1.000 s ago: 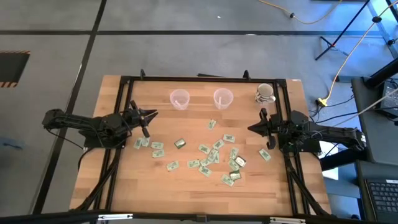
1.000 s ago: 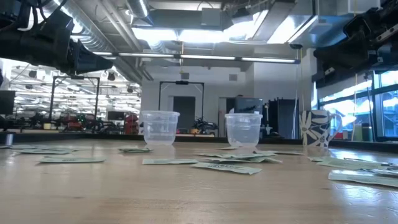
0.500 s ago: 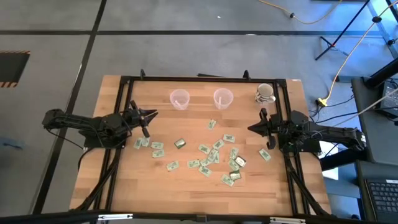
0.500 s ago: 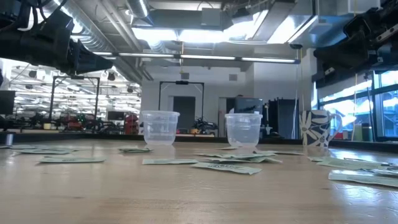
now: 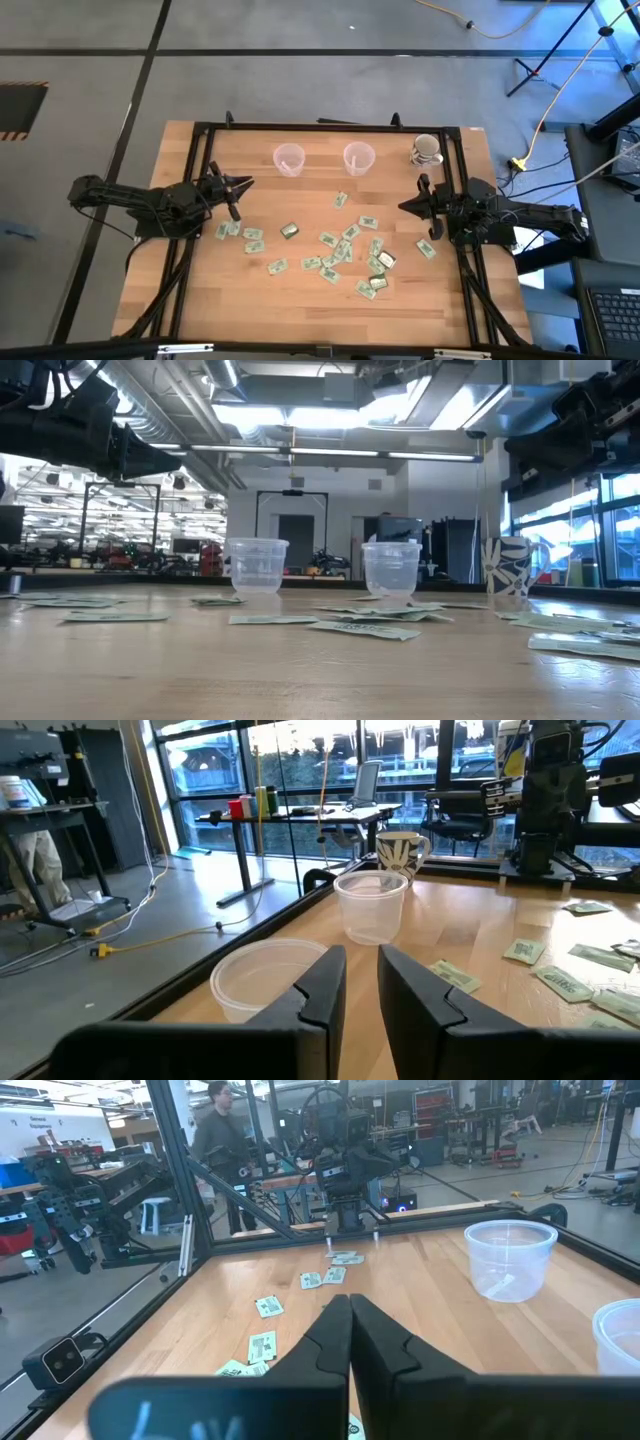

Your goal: Pick and place Stevia / Truvia into bins

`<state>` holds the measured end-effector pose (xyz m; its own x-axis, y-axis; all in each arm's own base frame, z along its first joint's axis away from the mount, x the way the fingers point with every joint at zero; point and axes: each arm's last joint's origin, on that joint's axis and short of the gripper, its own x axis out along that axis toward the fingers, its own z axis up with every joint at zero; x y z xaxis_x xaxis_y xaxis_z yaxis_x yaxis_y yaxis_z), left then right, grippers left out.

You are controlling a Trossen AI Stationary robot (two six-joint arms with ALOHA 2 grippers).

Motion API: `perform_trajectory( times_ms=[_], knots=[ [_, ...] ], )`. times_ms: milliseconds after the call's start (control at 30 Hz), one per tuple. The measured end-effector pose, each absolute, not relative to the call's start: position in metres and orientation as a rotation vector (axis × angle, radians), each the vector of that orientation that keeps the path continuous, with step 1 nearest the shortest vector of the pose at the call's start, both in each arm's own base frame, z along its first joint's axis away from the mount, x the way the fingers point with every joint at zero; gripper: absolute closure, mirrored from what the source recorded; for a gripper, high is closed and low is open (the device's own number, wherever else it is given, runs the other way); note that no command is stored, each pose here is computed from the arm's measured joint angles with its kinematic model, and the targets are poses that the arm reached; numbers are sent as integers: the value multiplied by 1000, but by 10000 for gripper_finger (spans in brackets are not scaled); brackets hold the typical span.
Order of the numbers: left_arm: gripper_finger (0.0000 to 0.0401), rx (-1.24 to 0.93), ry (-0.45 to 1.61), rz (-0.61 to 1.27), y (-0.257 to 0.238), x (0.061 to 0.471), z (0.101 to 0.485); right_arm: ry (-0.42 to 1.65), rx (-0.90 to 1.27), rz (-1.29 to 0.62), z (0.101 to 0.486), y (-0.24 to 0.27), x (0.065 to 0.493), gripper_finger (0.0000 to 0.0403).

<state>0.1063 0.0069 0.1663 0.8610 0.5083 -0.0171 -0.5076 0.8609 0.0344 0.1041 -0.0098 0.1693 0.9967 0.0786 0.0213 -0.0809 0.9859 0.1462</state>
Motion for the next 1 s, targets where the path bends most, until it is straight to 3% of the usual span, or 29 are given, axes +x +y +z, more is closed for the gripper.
perform_trajectory(
  times_ms=[1000],
  knots=[
    [345,80,40,540,7,106,166,-20,200,54,170,-11,104,397]
  ],
)
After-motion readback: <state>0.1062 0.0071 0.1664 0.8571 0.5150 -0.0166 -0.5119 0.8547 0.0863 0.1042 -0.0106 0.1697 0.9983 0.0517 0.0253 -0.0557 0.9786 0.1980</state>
